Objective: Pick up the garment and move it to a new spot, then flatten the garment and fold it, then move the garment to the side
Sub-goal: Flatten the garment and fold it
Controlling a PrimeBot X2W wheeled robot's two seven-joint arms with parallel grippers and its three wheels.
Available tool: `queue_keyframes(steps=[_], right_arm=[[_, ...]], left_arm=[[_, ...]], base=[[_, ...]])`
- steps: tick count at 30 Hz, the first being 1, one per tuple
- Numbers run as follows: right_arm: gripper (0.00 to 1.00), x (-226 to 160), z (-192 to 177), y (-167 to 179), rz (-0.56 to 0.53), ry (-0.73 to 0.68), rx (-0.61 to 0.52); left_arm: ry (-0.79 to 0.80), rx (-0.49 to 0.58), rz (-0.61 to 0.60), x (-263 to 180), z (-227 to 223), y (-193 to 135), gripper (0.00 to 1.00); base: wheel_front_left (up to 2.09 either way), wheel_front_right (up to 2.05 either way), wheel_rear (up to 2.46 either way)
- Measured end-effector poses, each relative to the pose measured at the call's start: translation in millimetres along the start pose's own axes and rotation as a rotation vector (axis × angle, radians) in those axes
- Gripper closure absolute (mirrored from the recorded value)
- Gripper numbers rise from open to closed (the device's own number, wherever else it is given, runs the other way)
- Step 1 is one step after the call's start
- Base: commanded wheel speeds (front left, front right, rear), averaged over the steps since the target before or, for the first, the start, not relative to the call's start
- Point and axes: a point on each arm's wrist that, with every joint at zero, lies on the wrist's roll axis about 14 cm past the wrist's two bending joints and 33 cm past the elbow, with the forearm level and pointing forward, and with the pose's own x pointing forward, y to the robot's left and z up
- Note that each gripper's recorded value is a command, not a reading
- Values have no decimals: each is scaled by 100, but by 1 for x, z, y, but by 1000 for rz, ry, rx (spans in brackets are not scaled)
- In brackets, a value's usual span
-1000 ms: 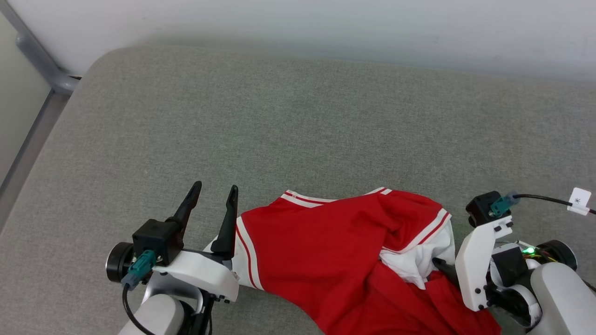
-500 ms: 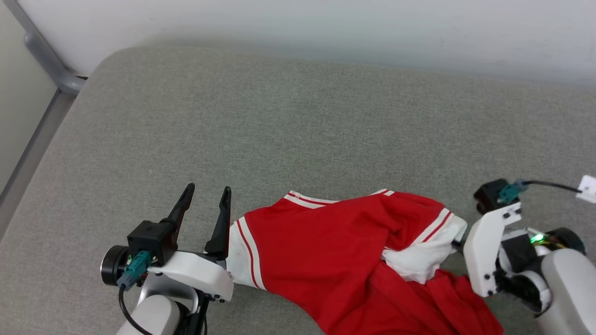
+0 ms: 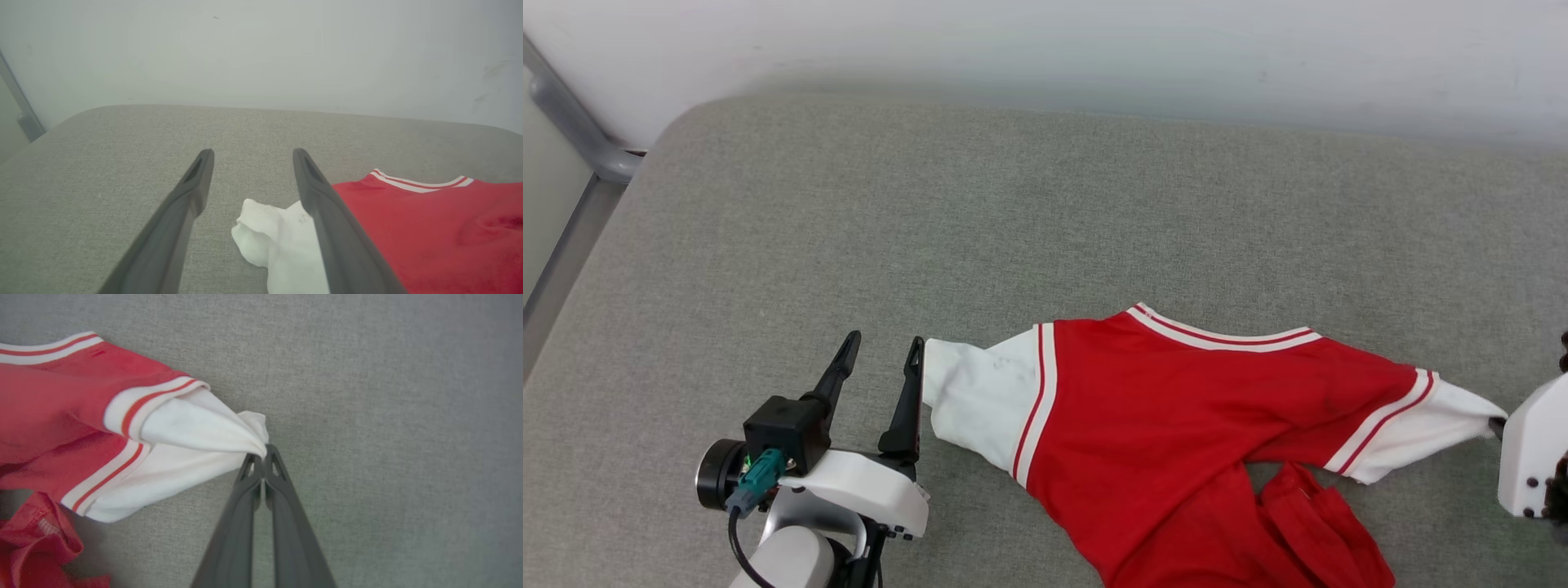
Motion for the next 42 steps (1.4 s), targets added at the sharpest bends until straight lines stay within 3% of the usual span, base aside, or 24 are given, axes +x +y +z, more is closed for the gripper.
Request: queue_keyframes(steps=[3, 4, 5, 6, 7, 15, 27, 36, 42], right_arm=[[100, 5, -26, -4, -12, 42, 61], [93, 6, -32, -2, -8, 43, 80], [60, 6, -34, 0, -7, 27, 91], [13, 6, -32, 2, -5, -1, 108], [0, 6, -28, 3, -3, -35, 126], [0, -17, 1, 0, -36, -344, 166], [0, -86, 39, 26, -38, -789, 66], [0, -119, 24, 53, 8, -864, 76], [0, -130, 13, 57, 17, -860, 98]], left_arm=[[12, 3, -1, 1, -4, 1, 0], [14, 2, -2, 1, -5, 1, 0], [15, 4, -2, 2, -5, 1, 0], [16, 5, -3, 2, -5, 1, 0], [16, 4, -2, 1, -5, 2, 0], [15, 8, 6, -8, 0, 4, 0], [-2, 15, 12, -28, 11, 4, 0], [19, -2, 4, -31, 12, 1, 0], [137, -38, -68, -19, 3, -10, 0]], base=[[0, 0, 0], [0, 0, 0], [0, 0, 0], [0, 0, 0], [0, 0, 0], [0, 0, 0], [0, 0, 0], [0, 0, 0], [0, 0, 0]])
